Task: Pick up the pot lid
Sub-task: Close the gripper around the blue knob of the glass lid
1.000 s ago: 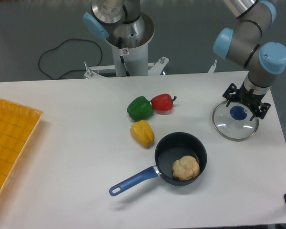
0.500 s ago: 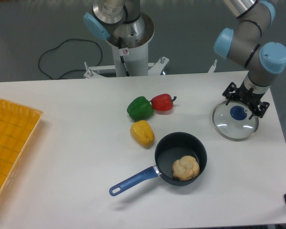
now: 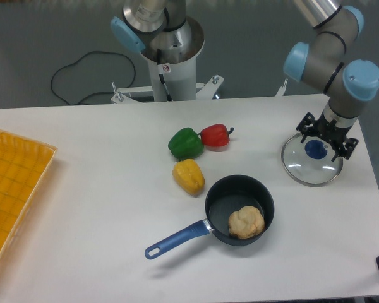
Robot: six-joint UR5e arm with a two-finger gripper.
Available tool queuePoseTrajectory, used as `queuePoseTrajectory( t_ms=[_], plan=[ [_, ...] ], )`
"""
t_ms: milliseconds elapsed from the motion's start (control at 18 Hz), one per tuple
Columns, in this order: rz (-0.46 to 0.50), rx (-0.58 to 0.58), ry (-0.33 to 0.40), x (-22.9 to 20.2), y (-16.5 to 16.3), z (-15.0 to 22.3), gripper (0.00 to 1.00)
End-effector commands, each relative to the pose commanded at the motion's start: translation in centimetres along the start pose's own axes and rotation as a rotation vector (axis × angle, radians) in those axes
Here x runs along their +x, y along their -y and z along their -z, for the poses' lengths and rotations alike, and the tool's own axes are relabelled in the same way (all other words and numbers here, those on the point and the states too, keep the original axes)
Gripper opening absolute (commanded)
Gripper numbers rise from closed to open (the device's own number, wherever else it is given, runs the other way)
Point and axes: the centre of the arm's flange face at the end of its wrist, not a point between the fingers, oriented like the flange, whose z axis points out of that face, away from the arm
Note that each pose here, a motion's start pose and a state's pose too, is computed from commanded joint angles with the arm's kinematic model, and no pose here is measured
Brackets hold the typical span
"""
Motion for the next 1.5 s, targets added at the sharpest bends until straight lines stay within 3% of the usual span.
queuePoseTrajectory(
  t_ms=[611,778,944,1056,1500],
  plan=[
    [0.000,-0.003,0.011,0.0,-0.1,-0.9,0.98],
    [0.000,-0.003,0.011,0.0,-0.1,-0.9,0.90],
    [-0.003,-0.003,0.009,0.0,-0.1,-0.9,0.73],
    [-0.008,-0.005,0.011,0.0,-0.1,-0.9,0.67],
    [-0.009,-0.005,0.011,0.0,-0.2,-0.8,0.48]
  ],
)
